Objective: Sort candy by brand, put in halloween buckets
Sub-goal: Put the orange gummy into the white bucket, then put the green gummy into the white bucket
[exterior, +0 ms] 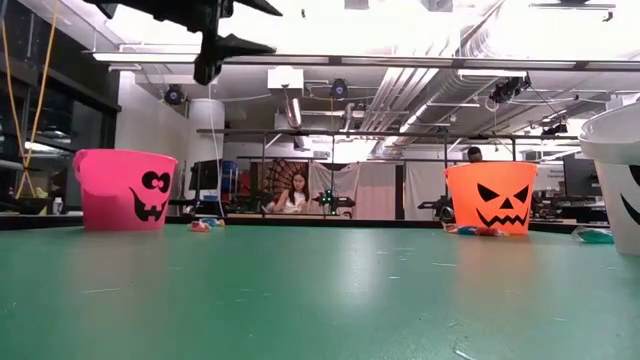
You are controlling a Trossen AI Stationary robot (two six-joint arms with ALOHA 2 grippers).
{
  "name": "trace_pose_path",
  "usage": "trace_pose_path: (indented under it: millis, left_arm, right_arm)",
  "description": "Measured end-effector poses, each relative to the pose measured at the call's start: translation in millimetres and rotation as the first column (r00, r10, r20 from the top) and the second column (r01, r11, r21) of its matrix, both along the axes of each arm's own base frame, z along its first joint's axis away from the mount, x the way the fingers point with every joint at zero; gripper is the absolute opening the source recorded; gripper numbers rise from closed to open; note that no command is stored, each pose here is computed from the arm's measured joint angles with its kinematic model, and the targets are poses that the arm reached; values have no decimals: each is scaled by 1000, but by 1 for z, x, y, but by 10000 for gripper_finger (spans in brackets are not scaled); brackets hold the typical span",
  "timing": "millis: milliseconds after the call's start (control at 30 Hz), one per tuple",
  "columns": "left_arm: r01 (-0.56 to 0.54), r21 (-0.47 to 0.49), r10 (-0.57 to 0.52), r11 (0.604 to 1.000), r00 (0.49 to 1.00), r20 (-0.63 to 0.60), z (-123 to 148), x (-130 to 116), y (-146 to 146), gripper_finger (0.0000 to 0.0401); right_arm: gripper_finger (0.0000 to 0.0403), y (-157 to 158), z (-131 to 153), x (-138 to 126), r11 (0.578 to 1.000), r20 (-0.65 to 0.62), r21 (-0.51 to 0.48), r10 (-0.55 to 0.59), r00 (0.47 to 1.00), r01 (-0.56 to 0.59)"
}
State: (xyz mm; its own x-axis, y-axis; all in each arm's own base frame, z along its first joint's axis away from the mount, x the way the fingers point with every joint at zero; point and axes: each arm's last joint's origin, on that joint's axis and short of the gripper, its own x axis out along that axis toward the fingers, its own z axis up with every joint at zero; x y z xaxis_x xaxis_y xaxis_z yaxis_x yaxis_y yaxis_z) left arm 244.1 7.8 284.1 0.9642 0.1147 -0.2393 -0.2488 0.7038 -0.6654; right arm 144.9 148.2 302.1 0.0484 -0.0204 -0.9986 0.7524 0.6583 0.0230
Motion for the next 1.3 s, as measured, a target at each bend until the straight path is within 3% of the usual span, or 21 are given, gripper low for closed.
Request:
trace_pose_path:
  millis: [400, 600, 833, 1033, 1167, 1300]
  left_arm:
    - [0, -22, 1, 1000, 998, 67, 6, 1, -10, 197]
    - [15, -22, -13, 1000, 998, 61, 5, 1, -14, 197]
    - [10, -21, -10, 1000, 999, 35, -1, 7, -14, 197]
    - [2, -49, -2, 999, 1000, -9, -12, 15, -14, 197]
    - [31, -91, -34, 995, 999, -39, -20, 21, -16, 197]
    - [79, -121, -85, 990, 995, -52, -24, 23, -18, 197]
  right_arm:
    - [17, -37, -40, 0, 994, 69, 64, -89, 994, 85]
    - [106, -40, -36, 4, 990, 83, 139, -45, 996, 33]
    - [227, -36, -9, 8, 976, 139, 212, 29, 990, -59]
    - [255, -39, -3, 3, 979, 82, 202, -53, 995, 35]
    - [255, -25, 5, 15, 941, 236, 337, -62, 970, -22]
    - [256, 0, 11, 29, 872, 348, 487, -137, 927, -54]
